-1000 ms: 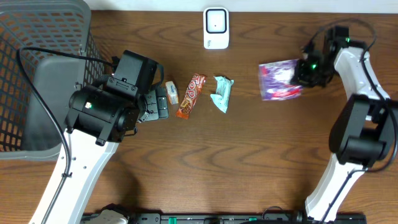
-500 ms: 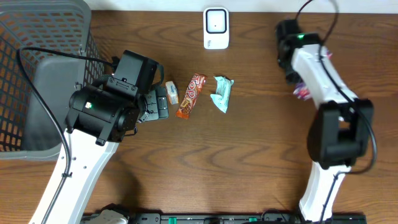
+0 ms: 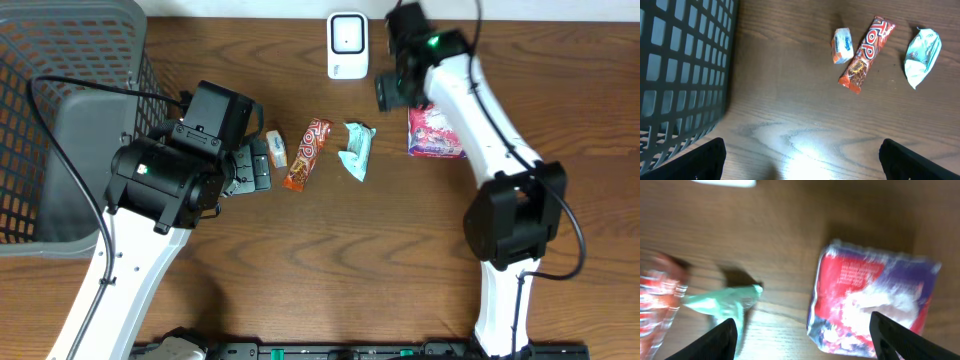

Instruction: Scan the item barcode

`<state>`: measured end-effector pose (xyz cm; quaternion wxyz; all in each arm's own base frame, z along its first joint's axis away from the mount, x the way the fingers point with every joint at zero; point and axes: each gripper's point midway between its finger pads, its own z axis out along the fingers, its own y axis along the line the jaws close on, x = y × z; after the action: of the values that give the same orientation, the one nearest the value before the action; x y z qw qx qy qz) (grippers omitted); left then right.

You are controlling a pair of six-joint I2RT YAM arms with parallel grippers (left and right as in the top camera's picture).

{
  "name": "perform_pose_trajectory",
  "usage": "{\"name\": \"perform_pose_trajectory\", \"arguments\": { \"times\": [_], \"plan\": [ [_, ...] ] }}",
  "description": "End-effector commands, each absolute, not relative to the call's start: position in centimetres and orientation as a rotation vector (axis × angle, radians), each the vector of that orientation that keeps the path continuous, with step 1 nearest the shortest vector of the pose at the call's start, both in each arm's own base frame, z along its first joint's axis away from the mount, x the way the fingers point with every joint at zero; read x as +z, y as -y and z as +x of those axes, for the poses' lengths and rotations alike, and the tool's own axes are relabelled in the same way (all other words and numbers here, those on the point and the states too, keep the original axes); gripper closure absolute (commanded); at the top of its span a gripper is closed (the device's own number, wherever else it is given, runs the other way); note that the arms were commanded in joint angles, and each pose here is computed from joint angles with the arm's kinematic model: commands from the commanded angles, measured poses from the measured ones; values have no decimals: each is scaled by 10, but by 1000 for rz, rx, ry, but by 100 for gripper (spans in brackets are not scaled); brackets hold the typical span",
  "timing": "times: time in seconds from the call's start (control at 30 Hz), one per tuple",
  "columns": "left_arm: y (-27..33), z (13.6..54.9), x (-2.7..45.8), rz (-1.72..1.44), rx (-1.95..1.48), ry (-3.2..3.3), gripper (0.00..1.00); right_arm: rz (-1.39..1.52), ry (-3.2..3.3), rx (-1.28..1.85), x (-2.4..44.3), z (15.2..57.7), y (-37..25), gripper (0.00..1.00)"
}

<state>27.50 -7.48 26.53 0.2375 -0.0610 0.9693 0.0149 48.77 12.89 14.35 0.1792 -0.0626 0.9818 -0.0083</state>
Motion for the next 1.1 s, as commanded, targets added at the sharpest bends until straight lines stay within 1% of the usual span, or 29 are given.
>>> {"name": "perform_pose_trajectory", "arguments": {
  "times": [0.0,0.03,0.13,0.17,0.23,0.4,0.57,0.6,0.67,0.73,0.77,0.83,0.87,0.93,1.07],
  "plan": [
    [73,275,268,-175,39,-2649,2,-246,-2744,67,171,497,-99,20],
    [73,275,268,-175,39,-2649,2,-236,-2755,58,170,497,-86,16],
    [73,275,268,-175,39,-2649,2,-192,-2824,81,159,490,-42,14],
    [74,275,268,-175,39,-2649,2,-169,-2850,128,153,485,-28,14],
    [73,275,268,-175,39,-2649,2,-136,-2876,334,139,477,-10,14],
    [73,275,268,-175,39,-2649,2,-124,-2799,801,115,464,-2,16],
    [73,275,268,-175,39,-2649,2,-20,-2740,1035,78,458,0,16],
    [73,275,268,-175,39,-2649,2,7,-2729,1102,60,455,-6,17],
    [73,275,268,-175,39,-2649,2,39,-2742,1139,42,451,-11,19],
    [73,275,268,-175,39,-2649,2,43,-2760,1158,28,448,-17,24],
    [73,275,268,-175,39,-2649,2,46,-2769,1168,21,446,-20,34],
    [73,275,268,-175,39,-2649,2,59,-2792,1185,11,444,-27,87],
    [73,275,268,-175,39,-2649,2,69,-2798,1189,11,444,-29,99],
    [73,275,268,-175,39,-2649,2,58,-2776,1218,16,447,-38,99],
    [73,275,268,-175,39,-2649,2,67,-2658,1320,53,470,-58,99]
  ]
}}
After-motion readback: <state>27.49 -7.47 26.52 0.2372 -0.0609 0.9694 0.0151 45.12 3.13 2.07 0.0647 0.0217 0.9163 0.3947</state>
